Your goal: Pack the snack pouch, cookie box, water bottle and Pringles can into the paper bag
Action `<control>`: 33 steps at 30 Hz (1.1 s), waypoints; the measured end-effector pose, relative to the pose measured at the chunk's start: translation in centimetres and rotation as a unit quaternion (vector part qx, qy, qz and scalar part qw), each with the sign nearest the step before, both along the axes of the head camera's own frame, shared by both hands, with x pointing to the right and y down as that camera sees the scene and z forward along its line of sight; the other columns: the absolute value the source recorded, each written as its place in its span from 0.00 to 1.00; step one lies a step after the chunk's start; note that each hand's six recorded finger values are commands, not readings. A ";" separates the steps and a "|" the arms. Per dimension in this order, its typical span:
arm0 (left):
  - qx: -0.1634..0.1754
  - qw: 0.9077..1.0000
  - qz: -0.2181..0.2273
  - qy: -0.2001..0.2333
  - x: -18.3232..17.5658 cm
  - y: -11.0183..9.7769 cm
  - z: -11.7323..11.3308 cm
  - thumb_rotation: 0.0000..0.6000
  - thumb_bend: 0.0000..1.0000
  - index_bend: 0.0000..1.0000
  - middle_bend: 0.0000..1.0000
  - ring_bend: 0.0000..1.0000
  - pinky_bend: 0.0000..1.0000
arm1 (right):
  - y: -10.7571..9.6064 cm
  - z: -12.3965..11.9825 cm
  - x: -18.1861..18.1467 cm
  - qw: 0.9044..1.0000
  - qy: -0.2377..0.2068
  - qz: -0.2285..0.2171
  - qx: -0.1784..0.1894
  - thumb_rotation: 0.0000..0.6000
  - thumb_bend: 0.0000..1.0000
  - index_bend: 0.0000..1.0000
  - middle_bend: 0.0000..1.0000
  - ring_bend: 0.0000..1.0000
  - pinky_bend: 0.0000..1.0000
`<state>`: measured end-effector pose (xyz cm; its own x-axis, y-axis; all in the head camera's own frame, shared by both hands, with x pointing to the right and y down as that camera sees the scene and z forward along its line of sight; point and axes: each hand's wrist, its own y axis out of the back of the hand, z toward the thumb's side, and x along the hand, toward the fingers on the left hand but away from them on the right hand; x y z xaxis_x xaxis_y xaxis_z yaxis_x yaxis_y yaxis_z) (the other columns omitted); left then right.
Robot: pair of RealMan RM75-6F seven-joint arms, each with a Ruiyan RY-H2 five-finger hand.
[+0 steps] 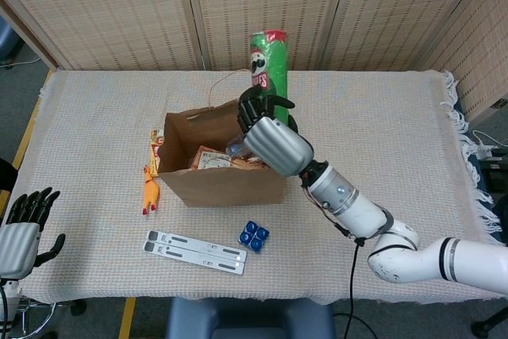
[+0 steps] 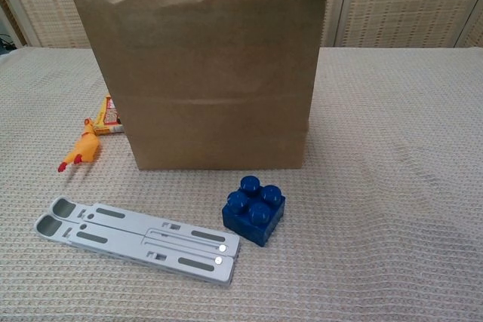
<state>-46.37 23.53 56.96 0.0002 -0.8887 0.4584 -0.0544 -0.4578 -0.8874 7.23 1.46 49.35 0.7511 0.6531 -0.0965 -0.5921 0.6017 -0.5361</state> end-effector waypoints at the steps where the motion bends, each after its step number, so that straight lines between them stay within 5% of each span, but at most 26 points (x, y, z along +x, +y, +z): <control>1: 0.000 1.000 0.000 0.000 0.0 0.0 0.0 1.00 0.38 0.06 0.00 0.00 0.00 | 0.2 0.3 -0.7 1.000 0.011 -0.008 0.004 1.00 0.21 0.68 0.60 0.62 0.65; 13: -0.001 1.000 0.000 0.000 0.0 0.0 0.0 1.00 0.38 0.06 0.00 0.00 0.00 | 1.7 5.4 -2.8 0.989 0.137 -0.047 0.013 1.00 0.21 0.67 0.60 0.61 0.64; 17: 0.000 1.000 0.000 -0.001 0.0 0.0 0.0 1.00 0.38 0.06 0.00 0.00 0.00 | 2.2 6.2 -2.9 0.988 0.148 -0.049 0.004 1.00 0.21 0.55 0.59 0.50 0.53; 21: -0.001 1.000 0.000 -0.001 0.0 0.0 0.0 1.00 0.38 0.06 0.00 0.00 0.00 | 2.7 6.3 -3.2 0.988 0.148 -0.052 0.002 1.00 0.21 0.18 0.35 0.20 0.30; 24: -0.001 1.000 0.000 -0.001 0.0 0.0 0.0 1.00 0.38 0.06 0.00 0.00 0.00 | 2.7 6.1 -3.3 0.989 0.141 -0.047 0.006 1.00 0.20 0.01 0.19 0.04 0.12; 33: -0.001 1.000 0.000 -0.001 0.0 0.0 0.0 1.00 0.38 0.06 0.00 0.00 0.00 | 3.2 5.8 -3.6 0.991 0.128 -0.041 0.013 1.00 0.12 0.00 0.07 0.00 0.00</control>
